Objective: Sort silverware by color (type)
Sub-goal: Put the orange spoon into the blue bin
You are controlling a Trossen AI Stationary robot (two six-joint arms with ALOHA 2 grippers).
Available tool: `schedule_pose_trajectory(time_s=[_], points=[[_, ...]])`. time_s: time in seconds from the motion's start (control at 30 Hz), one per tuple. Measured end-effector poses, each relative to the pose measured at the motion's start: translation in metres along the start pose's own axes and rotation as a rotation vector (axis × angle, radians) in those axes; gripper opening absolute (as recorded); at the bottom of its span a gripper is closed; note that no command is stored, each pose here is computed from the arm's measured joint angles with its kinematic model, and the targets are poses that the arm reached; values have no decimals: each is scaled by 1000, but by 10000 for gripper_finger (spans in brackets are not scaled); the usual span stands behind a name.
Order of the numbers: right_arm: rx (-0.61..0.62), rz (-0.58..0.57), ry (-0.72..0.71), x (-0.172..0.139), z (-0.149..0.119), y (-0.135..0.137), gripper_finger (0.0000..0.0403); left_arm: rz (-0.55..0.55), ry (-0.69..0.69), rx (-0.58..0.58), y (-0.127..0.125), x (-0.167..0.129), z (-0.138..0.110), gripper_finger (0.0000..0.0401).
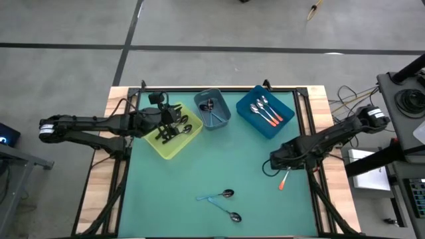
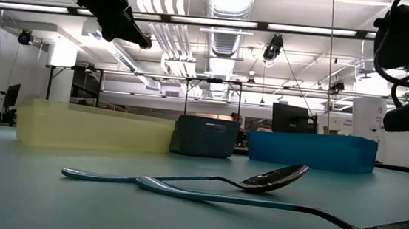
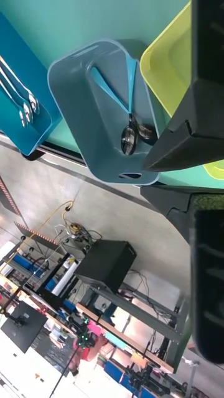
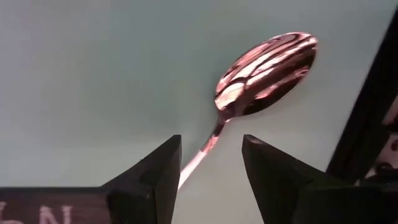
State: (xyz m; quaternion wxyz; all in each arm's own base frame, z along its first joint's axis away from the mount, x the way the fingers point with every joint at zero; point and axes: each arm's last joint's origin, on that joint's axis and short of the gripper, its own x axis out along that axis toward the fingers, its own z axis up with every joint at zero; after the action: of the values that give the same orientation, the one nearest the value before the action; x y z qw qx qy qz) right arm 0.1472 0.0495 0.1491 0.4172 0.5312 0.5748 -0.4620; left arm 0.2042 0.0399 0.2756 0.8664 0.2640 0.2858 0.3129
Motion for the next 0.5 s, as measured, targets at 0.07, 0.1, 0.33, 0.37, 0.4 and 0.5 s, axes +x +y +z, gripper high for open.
schedule_pose_trajectory(time_s=[0.07,0.1,0.33,0.37,0.4,0.5], points=[[-2,7,2,2,0,3,162,0,0,0,0,0,0,29],[-3,10,3,3,0,4,161,0,0,0,0,0,0,29],[-1,4,-6,12,0,13,160,0,0,0,0,0,0,29],[-9,1,-7,13,0,14,160,0,0,0,0,0,0,29],[-18,-4,-9,15,0,15,160,0,0,0,0,0,0,29],[-45,-14,-12,16,-1,18,159,0,0,0,0,0,0,29]])
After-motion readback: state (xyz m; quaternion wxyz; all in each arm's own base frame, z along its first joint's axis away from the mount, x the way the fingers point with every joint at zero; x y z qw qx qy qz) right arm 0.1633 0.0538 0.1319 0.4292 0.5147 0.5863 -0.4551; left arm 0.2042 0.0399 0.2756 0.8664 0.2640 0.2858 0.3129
